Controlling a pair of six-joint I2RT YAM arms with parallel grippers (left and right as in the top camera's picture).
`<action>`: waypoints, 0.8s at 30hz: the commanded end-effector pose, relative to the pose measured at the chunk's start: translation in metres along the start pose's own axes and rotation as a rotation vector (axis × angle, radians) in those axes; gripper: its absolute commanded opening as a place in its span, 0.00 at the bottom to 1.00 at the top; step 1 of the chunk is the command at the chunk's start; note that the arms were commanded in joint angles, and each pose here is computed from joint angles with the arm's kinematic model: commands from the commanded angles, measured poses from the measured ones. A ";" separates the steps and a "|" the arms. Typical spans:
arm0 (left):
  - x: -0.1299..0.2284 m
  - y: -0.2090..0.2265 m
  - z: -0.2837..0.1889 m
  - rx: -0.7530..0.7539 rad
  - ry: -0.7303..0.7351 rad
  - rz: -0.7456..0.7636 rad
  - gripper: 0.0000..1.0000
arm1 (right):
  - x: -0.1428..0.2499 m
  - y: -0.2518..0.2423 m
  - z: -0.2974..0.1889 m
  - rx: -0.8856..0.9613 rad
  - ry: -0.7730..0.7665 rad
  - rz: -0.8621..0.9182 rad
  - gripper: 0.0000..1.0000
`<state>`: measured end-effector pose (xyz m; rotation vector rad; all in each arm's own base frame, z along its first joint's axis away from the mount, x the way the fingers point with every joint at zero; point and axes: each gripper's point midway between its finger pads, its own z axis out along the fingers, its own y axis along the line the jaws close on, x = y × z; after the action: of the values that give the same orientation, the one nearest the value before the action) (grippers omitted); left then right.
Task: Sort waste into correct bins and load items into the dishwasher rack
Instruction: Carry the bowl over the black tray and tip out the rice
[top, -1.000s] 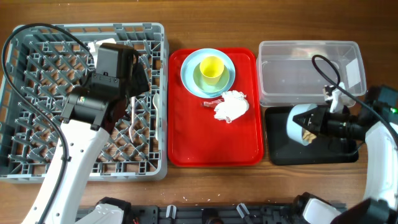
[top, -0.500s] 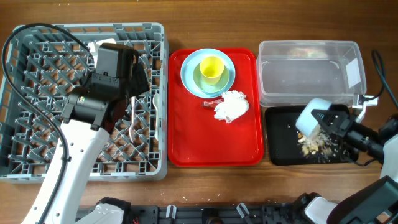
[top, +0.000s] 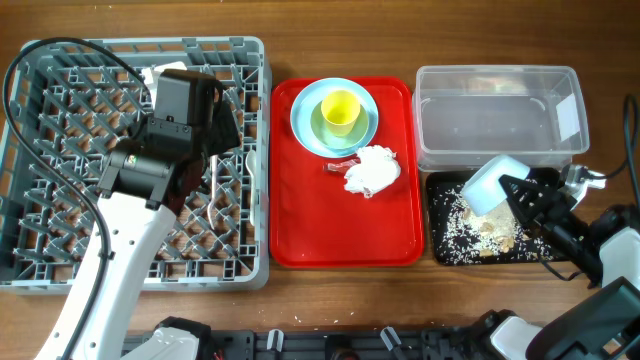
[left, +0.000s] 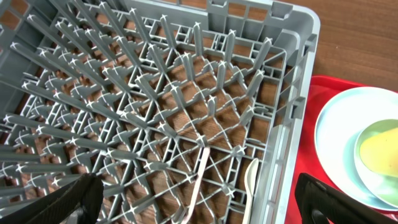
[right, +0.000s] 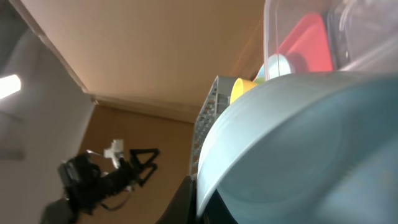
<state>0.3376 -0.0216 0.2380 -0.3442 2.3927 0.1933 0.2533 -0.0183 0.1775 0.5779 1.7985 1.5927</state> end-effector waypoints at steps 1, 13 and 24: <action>-0.003 0.003 -0.001 -0.012 -0.012 -0.019 1.00 | -0.003 0.006 -0.001 -0.036 -0.018 -0.033 0.04; -0.003 0.003 -0.001 -0.012 -0.012 -0.019 1.00 | -0.006 0.014 -0.001 -0.090 -0.028 0.208 0.04; -0.003 0.003 -0.001 -0.012 -0.012 -0.019 1.00 | 0.004 0.037 0.034 0.530 0.192 -0.139 0.04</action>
<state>0.3375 -0.0215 0.2380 -0.3443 2.3932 0.1941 0.2746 0.0064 0.2127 0.5572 2.1642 1.4361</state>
